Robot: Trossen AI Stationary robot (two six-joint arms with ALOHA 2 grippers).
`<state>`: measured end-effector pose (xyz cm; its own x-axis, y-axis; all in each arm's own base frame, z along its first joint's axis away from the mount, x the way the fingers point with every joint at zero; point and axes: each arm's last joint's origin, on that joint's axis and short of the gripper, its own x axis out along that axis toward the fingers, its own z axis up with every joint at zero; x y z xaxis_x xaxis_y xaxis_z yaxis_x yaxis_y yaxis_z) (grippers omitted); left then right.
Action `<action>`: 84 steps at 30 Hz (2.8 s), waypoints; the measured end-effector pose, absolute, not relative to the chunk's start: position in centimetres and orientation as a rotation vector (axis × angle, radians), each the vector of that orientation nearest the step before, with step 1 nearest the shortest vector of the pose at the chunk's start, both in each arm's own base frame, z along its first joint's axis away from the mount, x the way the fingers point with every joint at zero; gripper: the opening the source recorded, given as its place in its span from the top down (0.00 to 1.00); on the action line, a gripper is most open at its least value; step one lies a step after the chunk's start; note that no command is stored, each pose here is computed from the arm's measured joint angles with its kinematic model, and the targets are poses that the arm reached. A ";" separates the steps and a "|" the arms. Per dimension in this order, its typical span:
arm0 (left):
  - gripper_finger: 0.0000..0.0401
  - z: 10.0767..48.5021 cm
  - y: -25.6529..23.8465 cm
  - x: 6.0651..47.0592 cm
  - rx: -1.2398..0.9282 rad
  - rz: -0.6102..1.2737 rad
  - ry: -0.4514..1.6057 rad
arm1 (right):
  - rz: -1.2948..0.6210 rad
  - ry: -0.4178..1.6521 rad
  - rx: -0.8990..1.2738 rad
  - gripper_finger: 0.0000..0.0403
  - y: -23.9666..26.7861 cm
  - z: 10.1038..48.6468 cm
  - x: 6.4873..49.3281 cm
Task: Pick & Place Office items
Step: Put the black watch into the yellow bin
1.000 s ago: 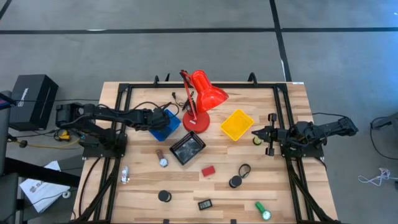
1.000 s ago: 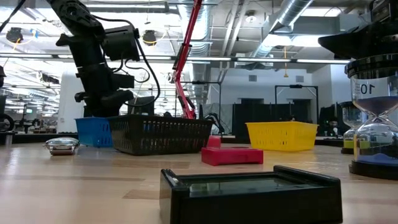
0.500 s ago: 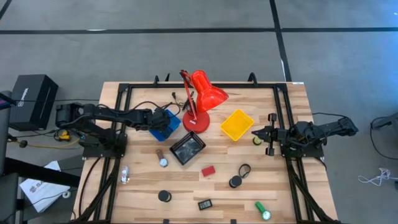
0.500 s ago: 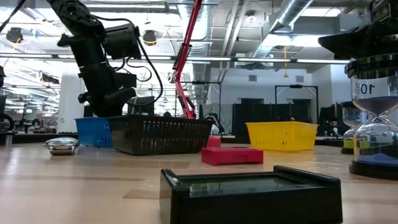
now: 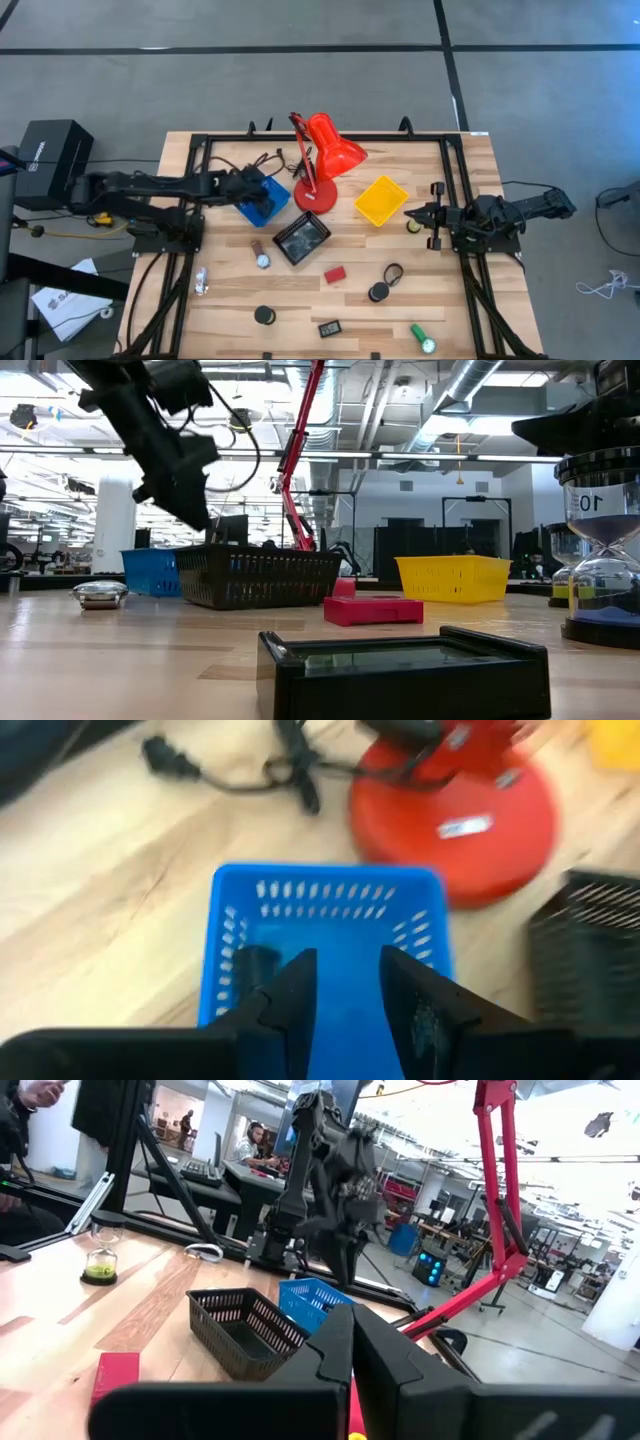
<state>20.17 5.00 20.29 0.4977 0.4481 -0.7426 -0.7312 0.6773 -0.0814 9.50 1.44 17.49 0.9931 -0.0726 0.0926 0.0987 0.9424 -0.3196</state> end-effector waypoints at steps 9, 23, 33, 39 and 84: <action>0.74 21.7 3.8 20.1 -0.386 0.706 0.649 | -0.106 -0.074 -0.289 1.00 1.2 17.4 9.5; 0.74 21.9 3.7 20.4 -0.344 0.680 0.630 | -0.097 -0.250 -0.164 1.00 1.2 19.1 9.3; 0.74 22.2 3.7 20.7 -0.333 0.665 0.593 | 0.014 -0.434 -0.202 1.00 1.4 21.0 8.6; 0.74 22.3 3.7 20.8 -0.336 0.661 0.575 | 0.124 -0.464 -0.215 1.00 1.8 23.7 8.9; 0.74 23.1 3.8 21.4 -0.359 0.642 0.464 | 0.448 0.806 0.039 0.68 9.0 18.7 18.5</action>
<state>21.44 3.82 23.14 0.7058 0.4861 -0.5154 -0.6421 0.7463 -0.1754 18.53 9.04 18.68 0.6040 0.4016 -0.6884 -0.3722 0.9059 0.2019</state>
